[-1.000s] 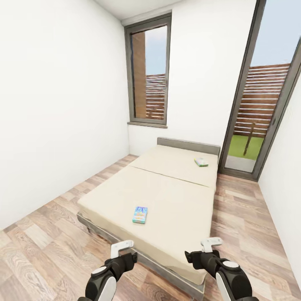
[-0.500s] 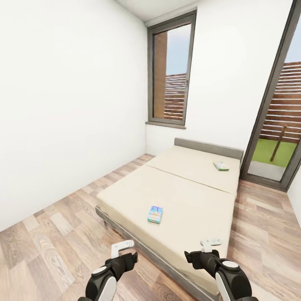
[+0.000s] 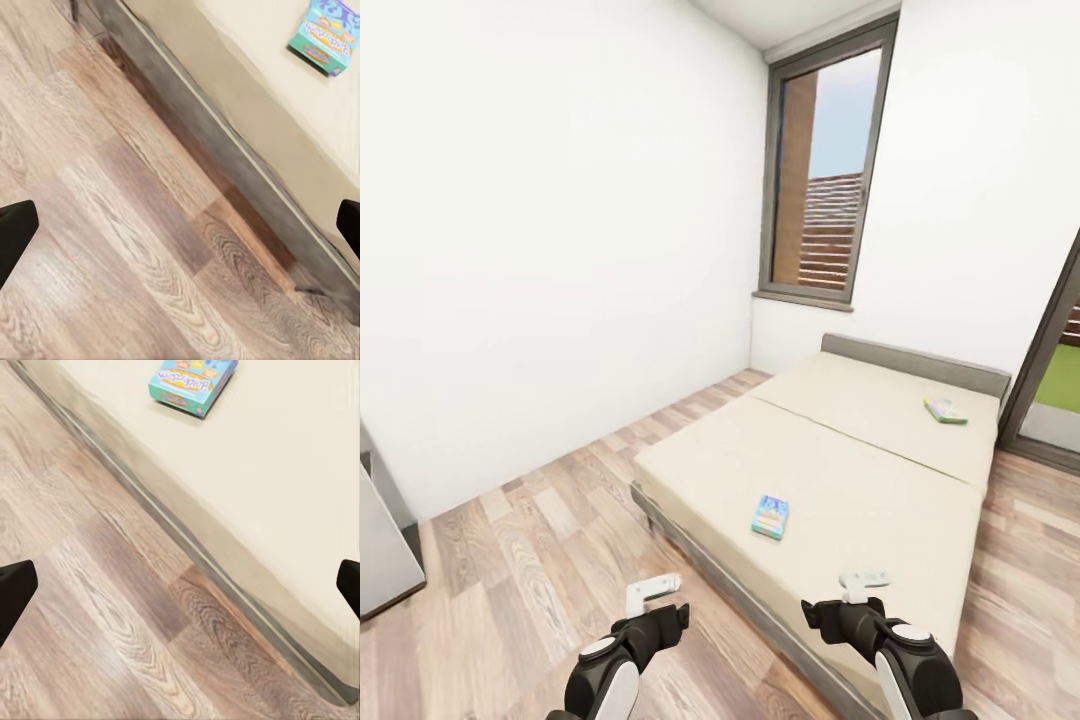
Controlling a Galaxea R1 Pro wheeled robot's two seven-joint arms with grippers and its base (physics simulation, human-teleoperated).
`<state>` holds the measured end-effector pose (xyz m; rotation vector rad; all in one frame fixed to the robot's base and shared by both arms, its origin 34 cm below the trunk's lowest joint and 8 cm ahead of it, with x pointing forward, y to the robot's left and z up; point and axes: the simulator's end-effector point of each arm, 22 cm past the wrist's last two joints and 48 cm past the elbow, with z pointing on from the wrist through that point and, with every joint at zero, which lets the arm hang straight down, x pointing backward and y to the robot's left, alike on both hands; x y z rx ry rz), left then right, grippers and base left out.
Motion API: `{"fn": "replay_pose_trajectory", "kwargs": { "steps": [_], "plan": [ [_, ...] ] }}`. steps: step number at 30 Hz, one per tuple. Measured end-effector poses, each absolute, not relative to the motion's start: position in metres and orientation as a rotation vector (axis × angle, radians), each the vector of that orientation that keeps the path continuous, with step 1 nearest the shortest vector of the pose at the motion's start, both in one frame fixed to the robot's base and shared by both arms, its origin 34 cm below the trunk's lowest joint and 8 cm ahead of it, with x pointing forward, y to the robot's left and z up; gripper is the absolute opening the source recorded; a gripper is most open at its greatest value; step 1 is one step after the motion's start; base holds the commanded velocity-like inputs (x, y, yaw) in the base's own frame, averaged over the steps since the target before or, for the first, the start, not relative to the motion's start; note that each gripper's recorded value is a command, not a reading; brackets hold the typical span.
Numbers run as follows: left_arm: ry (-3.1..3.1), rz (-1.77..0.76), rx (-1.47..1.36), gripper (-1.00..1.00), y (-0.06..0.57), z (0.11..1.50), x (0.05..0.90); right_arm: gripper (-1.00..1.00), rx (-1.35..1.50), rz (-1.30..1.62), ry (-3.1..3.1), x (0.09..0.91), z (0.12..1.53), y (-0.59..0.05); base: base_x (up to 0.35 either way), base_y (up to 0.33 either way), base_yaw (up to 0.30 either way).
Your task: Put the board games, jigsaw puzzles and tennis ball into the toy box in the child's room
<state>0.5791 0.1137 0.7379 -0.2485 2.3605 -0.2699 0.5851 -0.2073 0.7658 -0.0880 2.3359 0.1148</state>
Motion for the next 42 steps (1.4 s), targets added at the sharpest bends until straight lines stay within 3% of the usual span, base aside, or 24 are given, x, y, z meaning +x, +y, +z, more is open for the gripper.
{"fn": "replay_pose_trajectory", "kwargs": {
  "steps": [42],
  "plan": [
    [2.361, -0.271, -0.249, 1.0, 0.113, 0.737, 0.579, 1.0, -0.078, 0.1, 2.339, 0.587, 0.766, -0.216, 0.0, 0.0, 0.295]
  ]
}}
